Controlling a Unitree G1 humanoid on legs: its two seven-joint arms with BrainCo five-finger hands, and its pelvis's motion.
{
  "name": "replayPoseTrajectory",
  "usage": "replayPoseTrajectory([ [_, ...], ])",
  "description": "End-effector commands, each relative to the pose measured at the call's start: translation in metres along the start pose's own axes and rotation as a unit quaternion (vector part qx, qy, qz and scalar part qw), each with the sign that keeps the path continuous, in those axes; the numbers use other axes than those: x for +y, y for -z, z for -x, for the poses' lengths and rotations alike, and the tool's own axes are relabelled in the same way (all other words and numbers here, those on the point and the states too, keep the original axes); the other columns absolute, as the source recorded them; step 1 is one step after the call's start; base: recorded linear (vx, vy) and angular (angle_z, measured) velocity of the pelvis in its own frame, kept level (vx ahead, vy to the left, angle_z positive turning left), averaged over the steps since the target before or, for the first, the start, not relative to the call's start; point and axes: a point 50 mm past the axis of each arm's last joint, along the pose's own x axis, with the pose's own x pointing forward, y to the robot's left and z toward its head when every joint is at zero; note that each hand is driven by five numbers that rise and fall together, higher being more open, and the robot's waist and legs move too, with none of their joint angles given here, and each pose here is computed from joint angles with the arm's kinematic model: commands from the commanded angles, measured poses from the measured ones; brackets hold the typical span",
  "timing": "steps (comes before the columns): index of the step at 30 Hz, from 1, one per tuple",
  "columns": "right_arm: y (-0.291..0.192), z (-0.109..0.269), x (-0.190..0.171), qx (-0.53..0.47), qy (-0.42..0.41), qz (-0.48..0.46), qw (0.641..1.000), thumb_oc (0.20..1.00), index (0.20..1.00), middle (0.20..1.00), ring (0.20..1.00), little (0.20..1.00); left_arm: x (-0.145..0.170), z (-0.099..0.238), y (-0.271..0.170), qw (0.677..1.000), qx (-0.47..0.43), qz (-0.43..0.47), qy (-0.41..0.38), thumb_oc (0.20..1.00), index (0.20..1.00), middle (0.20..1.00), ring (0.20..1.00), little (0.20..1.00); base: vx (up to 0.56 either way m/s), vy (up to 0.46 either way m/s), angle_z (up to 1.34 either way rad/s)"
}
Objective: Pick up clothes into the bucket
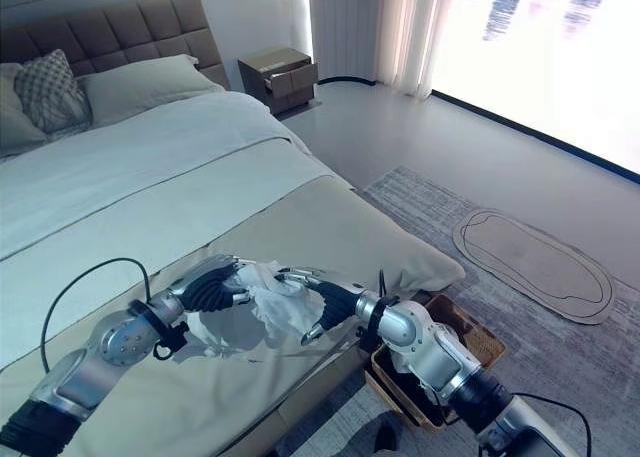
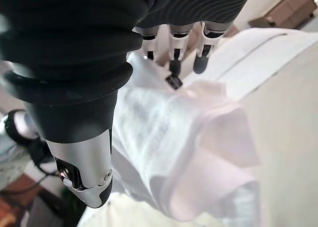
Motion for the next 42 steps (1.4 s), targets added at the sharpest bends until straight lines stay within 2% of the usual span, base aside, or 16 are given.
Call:
replayPoseTrajectory([
  [1, -0.020, -0.016, 0.010, -0.048, -0.002, 0.007, 0.999, 1.000, 1.000, 1.000, 1.000, 1.000, 0.045, -0.011, -0.034, 0.989, -0.097, -0.020, -0.113, 0.200, 0.200, 0.200, 0.200, 0.200, 0.00, 0.000, 0.00],
  [15, -0.008, -0.019, 0.017, -0.002, 0.123, -0.055, 0.991, 1.000, 1.000, 1.000, 1.000, 1.000, 0.032, -0.017, -0.041, 0.982, -0.096, 0.034, -0.159, 0.200, 0.200, 0.200, 0.200, 0.200, 0.00, 0.001, 0.00],
  [25, -0.016, -0.027, 0.029, -0.012, 0.124, -0.123, 0.985, 1.000, 1.000, 1.000, 1.000, 1.000, 0.024, -0.022, -0.046, 0.973, -0.097, 0.089, -0.189, 0.200, 0.200, 0.200, 0.200, 0.200, 0.00, 0.003, 0.00],
  [26, -0.018, -0.030, 0.029, -0.019, 0.121, -0.127, 0.984, 0.730, 0.730, 0.730, 0.730, 0.730, 0.024, -0.023, -0.048, 0.972, -0.101, 0.095, -0.190, 0.200, 0.200, 0.200, 0.200, 0.200, 0.03, 0.005, 0.01],
  [27, -0.021, -0.032, 0.030, -0.024, 0.117, -0.133, 0.984, 0.730, 0.730, 0.730, 0.730, 0.730, 0.023, -0.024, -0.049, 0.971, -0.104, 0.098, -0.189, 0.200, 0.200, 0.200, 0.200, 0.200, -0.04, 0.007, 0.01],
  [28, -0.025, -0.035, 0.030, -0.035, 0.115, -0.139, 0.983, 0.200, 0.200, 0.200, 0.200, 0.200, 0.022, -0.026, -0.050, 0.970, -0.107, 0.103, -0.191, 0.200, 0.200, 0.200, 0.200, 0.200, 0.00, 0.000, 0.00],
  [36, -0.046, -0.053, 0.029, -0.082, 0.107, -0.175, 0.975, 0.200, 0.200, 0.200, 0.200, 0.200, 0.007, -0.037, -0.056, 0.967, -0.115, 0.148, -0.174, 0.200, 0.200, 0.200, 0.200, 0.200, -0.01, 0.000, 0.00],
  [42, -0.046, -0.059, 0.038, -0.074, 0.091, -0.222, 0.968, 0.200, 0.200, 0.200, 0.200, 0.200, 0.002, -0.042, -0.060, 0.964, -0.121, 0.173, -0.164, 0.200, 0.200, 0.200, 0.200, 0.200, 0.00, 0.000, 0.00],
])
